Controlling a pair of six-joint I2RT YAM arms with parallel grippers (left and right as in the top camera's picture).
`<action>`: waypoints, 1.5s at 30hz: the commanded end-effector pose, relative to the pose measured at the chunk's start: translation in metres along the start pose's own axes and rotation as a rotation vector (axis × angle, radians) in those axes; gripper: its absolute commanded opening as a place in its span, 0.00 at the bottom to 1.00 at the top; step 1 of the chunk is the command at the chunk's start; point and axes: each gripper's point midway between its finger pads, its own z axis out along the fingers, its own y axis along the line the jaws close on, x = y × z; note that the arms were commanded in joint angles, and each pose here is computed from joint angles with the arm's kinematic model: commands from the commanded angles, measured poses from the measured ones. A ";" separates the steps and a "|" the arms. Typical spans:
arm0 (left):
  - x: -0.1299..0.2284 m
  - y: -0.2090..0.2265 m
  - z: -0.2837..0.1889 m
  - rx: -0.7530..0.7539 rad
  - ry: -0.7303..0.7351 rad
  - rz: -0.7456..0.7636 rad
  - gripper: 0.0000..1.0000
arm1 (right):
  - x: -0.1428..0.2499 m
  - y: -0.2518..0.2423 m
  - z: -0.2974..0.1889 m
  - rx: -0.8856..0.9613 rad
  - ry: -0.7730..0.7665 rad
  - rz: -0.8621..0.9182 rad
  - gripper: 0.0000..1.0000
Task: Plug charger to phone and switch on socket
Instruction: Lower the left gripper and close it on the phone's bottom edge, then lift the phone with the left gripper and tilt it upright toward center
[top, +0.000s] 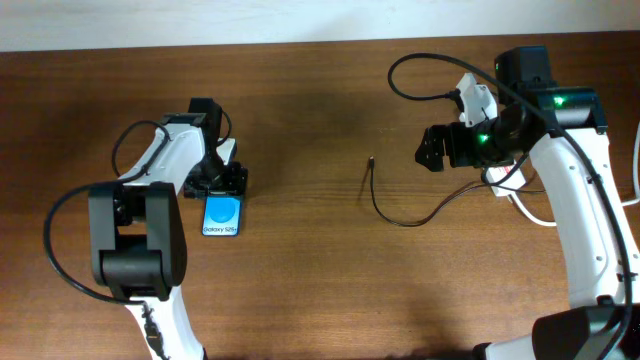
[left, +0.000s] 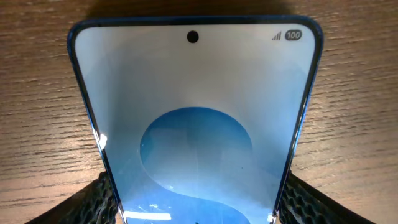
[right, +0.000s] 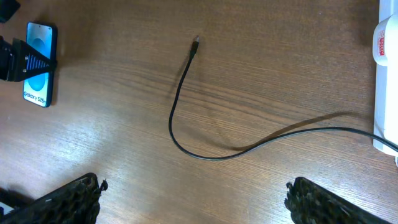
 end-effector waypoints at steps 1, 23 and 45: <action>-0.010 -0.007 -0.009 0.027 -0.008 0.020 0.66 | 0.002 0.000 0.003 0.006 0.010 -0.004 0.98; -0.037 -0.045 -0.076 0.259 -0.030 -0.382 0.00 | 0.000 0.015 0.002 -0.077 0.003 0.003 0.98; -0.013 -0.151 -0.154 0.971 0.424 -0.726 0.00 | -0.002 0.015 0.002 -0.081 -0.002 0.062 0.98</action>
